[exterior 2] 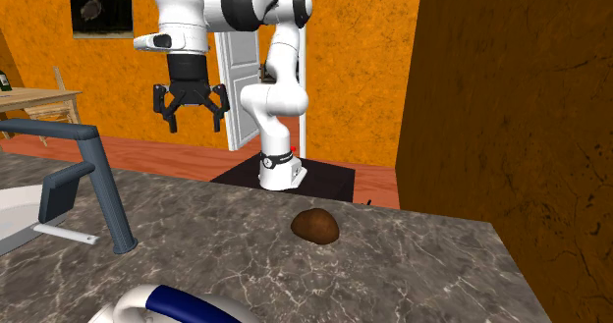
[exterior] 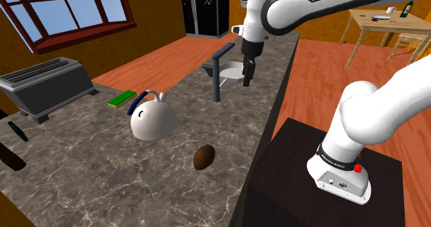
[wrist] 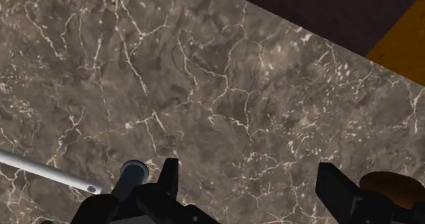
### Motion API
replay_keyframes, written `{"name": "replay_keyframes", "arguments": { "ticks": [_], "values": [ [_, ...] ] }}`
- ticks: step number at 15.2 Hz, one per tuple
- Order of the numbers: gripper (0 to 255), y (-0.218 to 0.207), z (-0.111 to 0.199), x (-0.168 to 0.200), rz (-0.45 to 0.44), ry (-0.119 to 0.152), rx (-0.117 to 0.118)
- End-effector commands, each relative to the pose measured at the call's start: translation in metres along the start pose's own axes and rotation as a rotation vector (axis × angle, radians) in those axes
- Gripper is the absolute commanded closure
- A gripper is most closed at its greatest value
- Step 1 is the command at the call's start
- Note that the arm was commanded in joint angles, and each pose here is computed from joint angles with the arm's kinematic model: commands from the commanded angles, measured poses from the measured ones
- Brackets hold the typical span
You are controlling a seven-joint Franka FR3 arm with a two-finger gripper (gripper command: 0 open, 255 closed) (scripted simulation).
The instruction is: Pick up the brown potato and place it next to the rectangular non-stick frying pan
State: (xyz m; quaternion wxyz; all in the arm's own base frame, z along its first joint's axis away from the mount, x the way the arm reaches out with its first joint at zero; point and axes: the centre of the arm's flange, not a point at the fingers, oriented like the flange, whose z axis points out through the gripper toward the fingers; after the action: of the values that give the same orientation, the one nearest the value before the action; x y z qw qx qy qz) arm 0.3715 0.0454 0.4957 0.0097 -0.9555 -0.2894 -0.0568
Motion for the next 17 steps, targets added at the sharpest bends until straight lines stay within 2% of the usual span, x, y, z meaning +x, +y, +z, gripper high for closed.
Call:
{"name": "replay_keyframes", "arguments": {
  "ticks": [1,10,17],
  "values": [
    [0,-0.009,0.013,0.018,-0.09,0.013,0.023],
    [0,-0.069,0.08,0.077,-0.479,0.062,0.128],
    [0,-0.133,0.125,0.106,-0.781,0.099,0.209]
  ]
}}
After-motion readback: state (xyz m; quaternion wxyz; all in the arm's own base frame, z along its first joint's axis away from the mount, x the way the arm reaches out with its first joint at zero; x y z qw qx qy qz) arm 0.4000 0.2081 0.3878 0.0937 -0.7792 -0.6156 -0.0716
